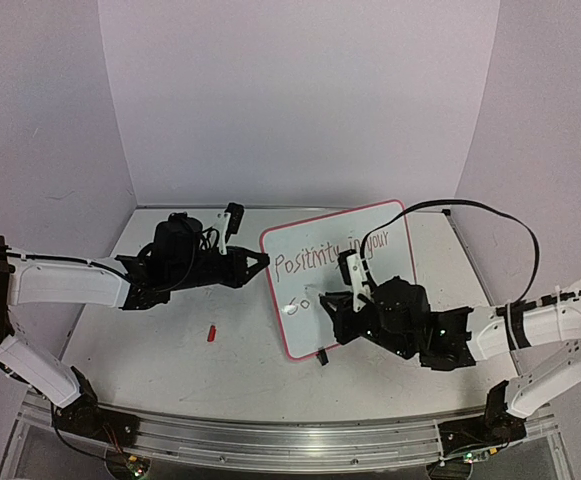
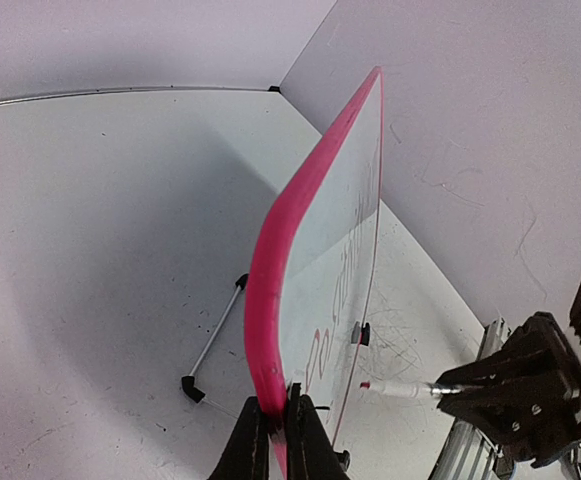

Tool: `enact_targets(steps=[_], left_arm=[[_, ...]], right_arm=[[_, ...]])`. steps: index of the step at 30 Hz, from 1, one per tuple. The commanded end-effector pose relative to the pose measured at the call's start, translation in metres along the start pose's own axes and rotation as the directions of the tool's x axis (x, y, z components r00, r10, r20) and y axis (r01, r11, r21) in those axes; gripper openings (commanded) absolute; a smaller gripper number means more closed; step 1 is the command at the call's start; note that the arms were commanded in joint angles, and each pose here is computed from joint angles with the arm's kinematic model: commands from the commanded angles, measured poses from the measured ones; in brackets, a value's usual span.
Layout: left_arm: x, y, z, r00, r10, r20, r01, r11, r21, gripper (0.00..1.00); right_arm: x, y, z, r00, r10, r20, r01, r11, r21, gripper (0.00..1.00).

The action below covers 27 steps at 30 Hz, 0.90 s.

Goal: Write a sentence on the whiteboard

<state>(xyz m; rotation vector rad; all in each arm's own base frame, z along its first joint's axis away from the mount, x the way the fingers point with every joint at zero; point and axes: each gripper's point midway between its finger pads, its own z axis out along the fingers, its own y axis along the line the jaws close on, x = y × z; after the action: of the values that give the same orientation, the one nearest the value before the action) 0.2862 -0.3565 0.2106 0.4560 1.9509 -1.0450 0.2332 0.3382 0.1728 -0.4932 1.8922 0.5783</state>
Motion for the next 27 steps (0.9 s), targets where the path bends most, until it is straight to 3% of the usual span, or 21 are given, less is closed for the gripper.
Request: enact_targets(steps=[1,27], left_arm=[[-0.004,0.006,0.002,0.999,0.044,0.004,-0.044,0.998,-0.04,0.0],[-0.004,0.007,0.002,0.999,0.044,0.004,-0.043,0.998,-0.044,0.0]], right_arm=[[-0.018,-0.006,-0.001,0.998,0.038,0.048,-0.037,0.999,-0.008,0.0],[0.004,-0.006,0.001,1.0,0.0,-0.016,0.0,1.0,-0.028,0.0]])
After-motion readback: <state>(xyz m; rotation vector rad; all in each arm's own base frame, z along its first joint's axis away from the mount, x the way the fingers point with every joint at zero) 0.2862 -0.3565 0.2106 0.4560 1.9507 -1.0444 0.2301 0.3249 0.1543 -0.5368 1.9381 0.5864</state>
